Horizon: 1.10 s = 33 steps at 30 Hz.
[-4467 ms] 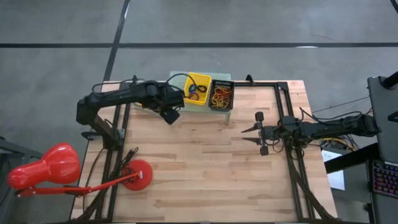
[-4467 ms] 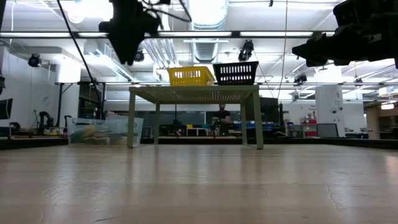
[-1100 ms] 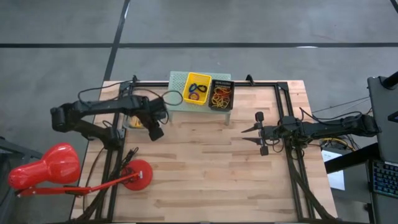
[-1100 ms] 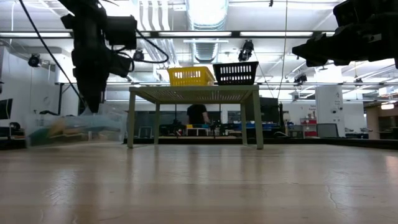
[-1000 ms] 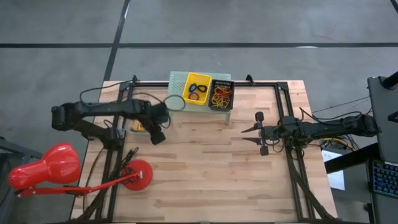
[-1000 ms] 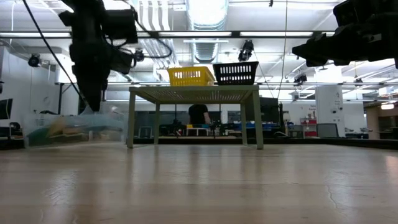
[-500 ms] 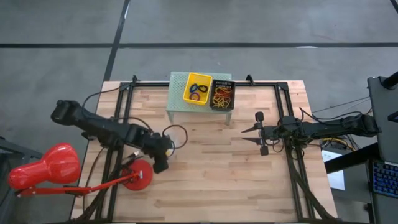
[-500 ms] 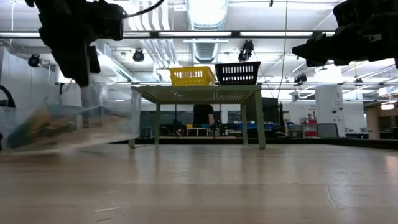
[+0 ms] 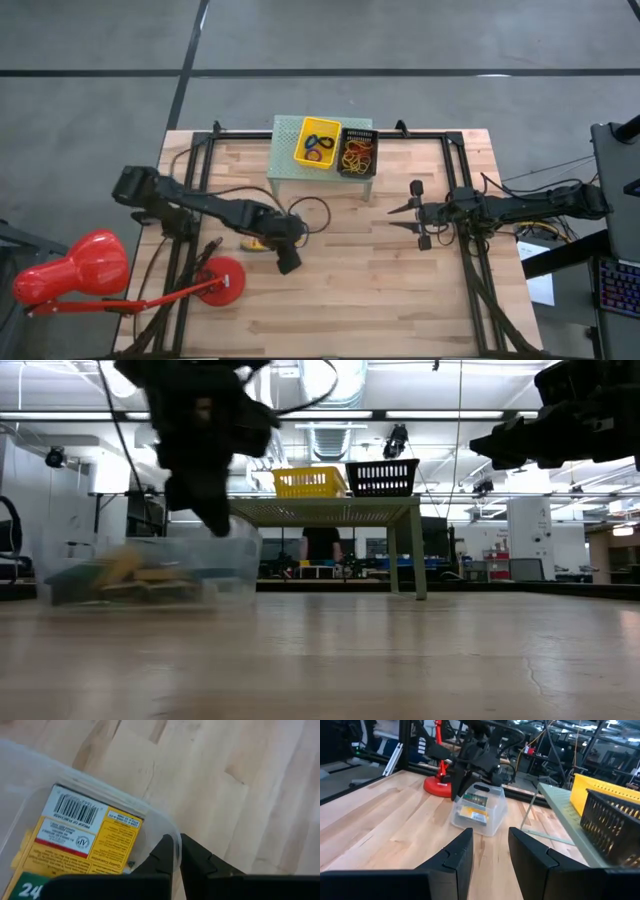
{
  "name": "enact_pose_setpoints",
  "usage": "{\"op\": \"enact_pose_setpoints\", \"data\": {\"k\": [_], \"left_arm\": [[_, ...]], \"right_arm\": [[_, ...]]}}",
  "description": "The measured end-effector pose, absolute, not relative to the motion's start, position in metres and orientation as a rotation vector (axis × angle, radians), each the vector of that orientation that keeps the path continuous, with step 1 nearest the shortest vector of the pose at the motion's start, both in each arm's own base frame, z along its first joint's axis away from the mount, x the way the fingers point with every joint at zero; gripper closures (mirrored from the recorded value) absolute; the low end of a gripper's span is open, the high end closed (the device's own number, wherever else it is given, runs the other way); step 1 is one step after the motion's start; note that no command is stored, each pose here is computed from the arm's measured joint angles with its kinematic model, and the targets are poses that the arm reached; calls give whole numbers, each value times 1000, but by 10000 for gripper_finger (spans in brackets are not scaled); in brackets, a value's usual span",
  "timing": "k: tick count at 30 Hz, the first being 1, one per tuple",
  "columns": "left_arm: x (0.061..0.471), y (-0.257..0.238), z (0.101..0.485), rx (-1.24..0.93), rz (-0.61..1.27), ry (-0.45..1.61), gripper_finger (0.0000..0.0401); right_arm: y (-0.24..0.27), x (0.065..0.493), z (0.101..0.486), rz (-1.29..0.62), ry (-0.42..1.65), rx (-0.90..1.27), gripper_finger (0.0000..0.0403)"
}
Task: Pick & Place Office Desk Supplies
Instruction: Put the transparent bin on the shelf
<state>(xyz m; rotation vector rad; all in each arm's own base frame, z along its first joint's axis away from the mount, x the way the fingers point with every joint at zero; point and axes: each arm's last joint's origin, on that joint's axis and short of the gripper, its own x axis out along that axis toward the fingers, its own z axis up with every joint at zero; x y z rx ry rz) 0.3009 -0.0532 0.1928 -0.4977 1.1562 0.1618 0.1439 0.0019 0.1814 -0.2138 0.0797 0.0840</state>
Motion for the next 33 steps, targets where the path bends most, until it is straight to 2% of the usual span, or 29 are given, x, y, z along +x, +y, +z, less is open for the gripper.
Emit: {"op": "enact_pose_setpoints", "data": {"k": [7,12,18,27,33], "left_arm": [[346,-61,198,-425,170,1291,382],[363,-63,215,-393,154,1271,382],[369,-64,223,-377,138,1218,382],[363,-61,212,-379,161,1252,381],[363,-60,213,-382,190,1237,342]], "right_arm": [[2,144,181,84,82,-213,282],[2,144,181,84,84,-214,282],[2,144,181,84,83,-213,282],[2,144,181,84,83,-214,282],[2,144,181,84,83,-214,282]]}}
